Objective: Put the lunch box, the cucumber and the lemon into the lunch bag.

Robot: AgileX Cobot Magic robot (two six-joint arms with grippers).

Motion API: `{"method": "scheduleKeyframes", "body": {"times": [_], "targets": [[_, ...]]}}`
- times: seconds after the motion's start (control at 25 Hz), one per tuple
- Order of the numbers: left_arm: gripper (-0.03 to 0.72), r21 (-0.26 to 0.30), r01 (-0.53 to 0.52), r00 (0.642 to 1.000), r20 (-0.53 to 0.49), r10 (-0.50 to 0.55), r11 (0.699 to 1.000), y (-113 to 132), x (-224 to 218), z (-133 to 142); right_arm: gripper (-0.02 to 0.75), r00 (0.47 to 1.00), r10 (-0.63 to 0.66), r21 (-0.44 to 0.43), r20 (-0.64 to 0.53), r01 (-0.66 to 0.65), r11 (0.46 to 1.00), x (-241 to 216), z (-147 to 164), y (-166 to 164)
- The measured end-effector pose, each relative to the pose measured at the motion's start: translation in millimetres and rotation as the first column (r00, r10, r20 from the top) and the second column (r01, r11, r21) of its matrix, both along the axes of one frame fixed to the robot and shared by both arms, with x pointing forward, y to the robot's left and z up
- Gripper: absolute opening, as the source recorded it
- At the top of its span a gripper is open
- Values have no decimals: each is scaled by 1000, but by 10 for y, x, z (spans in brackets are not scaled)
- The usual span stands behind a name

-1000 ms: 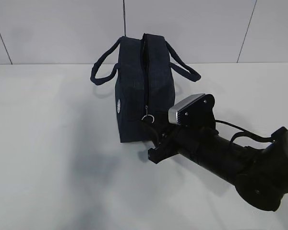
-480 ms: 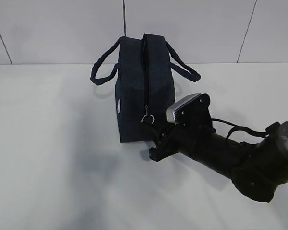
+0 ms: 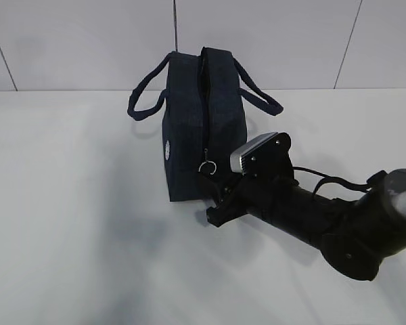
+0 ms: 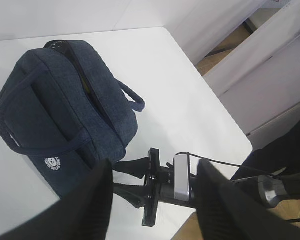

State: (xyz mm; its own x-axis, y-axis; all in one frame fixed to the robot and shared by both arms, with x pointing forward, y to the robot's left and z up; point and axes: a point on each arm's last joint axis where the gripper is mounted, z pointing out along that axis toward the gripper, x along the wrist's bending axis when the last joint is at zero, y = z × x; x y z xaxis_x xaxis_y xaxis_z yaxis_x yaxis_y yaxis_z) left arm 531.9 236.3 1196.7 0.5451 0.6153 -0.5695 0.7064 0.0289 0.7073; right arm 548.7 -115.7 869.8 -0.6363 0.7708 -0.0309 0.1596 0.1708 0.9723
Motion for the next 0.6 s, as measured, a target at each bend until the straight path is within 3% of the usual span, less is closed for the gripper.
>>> {"method": "scheduleKeyframes", "body": {"times": [0.6], "targets": [[380, 0, 0, 1000, 0, 0, 1000, 0, 0, 0, 348, 996, 93, 15, 1, -93, 996, 23, 2, 105]]}}
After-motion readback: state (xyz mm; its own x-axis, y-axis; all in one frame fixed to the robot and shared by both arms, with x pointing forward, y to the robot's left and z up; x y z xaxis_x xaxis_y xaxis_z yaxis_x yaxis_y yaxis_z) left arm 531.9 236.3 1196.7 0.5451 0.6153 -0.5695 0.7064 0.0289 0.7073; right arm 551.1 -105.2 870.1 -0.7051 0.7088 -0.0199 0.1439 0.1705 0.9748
